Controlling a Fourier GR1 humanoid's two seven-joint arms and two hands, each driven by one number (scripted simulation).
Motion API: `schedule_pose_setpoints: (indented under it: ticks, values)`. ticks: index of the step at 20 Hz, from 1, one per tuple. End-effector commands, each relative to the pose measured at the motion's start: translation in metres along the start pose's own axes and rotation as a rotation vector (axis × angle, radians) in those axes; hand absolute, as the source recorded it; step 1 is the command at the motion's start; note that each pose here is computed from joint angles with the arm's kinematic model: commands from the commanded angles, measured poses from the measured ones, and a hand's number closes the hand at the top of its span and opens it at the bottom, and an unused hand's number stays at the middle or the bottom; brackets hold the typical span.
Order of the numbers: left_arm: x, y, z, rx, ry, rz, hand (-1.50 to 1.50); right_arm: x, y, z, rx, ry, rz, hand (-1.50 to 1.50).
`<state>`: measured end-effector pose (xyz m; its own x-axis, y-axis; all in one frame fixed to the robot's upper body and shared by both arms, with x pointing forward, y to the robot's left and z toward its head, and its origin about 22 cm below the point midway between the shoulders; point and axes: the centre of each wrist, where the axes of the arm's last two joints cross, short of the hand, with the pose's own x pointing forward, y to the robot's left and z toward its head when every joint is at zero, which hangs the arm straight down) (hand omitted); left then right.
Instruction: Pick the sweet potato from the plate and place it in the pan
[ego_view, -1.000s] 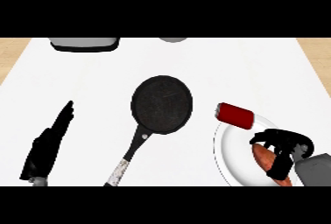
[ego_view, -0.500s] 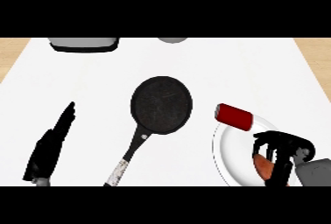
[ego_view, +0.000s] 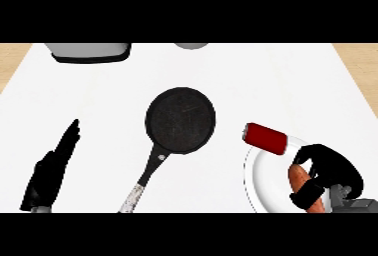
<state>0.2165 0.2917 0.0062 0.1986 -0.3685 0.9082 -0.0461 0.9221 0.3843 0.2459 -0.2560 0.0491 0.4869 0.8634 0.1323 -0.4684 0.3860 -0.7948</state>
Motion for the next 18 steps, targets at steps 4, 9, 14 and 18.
schedule_pose_setpoints:
  ticks: [4,9,14,18]
  values:
    - [-0.004,0.005,0.004,0.010,0.004,-0.014,0.00,0.035,-0.017,0.067,-0.593,-0.139,-0.068,1.50]
    - [0.006,-0.003,-0.001,-0.047,-0.018,0.001,0.00,0.067,-0.016,0.082,-0.825,-0.283,-0.058,1.50]
    - [0.009,-0.007,-0.006,-0.045,-0.031,-0.002,0.00,0.134,-0.029,0.092,-0.848,-0.355,-0.138,1.50]
    - [0.015,-0.010,-0.008,-0.018,-0.046,-0.009,0.00,0.154,-0.045,0.071,-0.768,-0.407,-0.208,1.50]
